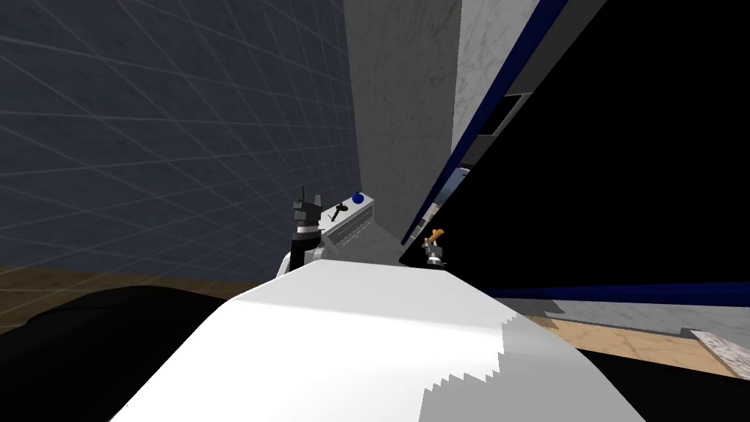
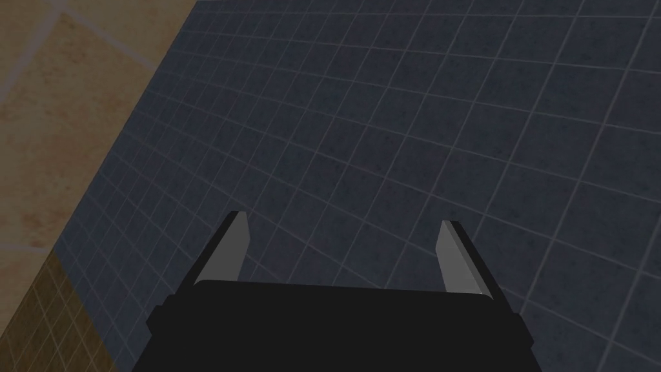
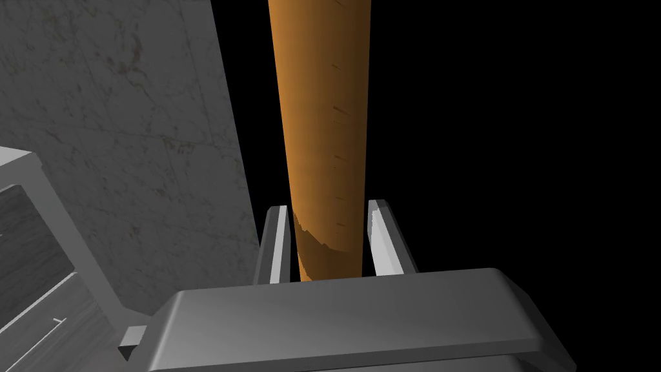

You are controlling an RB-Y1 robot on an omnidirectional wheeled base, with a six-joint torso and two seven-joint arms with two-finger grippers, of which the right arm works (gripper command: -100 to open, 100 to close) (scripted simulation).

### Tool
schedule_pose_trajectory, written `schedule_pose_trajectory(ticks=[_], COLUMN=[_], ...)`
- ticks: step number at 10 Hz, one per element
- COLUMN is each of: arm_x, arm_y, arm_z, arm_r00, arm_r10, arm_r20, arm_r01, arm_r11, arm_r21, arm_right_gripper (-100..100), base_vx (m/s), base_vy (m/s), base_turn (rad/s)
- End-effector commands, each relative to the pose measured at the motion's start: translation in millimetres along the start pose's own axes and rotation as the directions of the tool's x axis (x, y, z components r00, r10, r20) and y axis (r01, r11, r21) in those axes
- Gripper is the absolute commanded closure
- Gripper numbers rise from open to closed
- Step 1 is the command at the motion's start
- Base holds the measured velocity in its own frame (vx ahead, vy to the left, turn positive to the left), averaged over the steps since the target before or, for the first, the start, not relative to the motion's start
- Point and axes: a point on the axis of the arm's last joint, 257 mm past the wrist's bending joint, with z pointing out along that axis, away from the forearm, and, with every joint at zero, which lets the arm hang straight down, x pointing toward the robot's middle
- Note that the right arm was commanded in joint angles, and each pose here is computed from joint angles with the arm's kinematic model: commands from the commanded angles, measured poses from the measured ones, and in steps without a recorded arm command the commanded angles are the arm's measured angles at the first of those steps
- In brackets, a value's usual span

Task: Pull the door open

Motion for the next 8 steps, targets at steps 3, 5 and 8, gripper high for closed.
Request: schedule_pose_trajectory(ticks=[3, 5, 8], arm_x=[0.4, 0.2, 2.1], arm_y=[-3.5, -6.3, -8.3], arm_z=[-9.2, -16.4, -19.5], arm_r00=[1.0, 1.0, 1.0], arm_r10=[-0.002, -0.002, -0.002], arm_r20=[-0.003, -0.003, -0.005], arm_r01=[0.002, 0.002, 0.002], arm_r11=[0.999, 0.996, 0.994], arm_r21=[0.052, 0.089, 0.112], arm_right_gripper=[100, 100, 100], base_vx=[-0.214, -0.241, -0.201], base_vy=[-0.025, -0.027, -0.009], base_turn=[0.09, 0.125, 0.055])
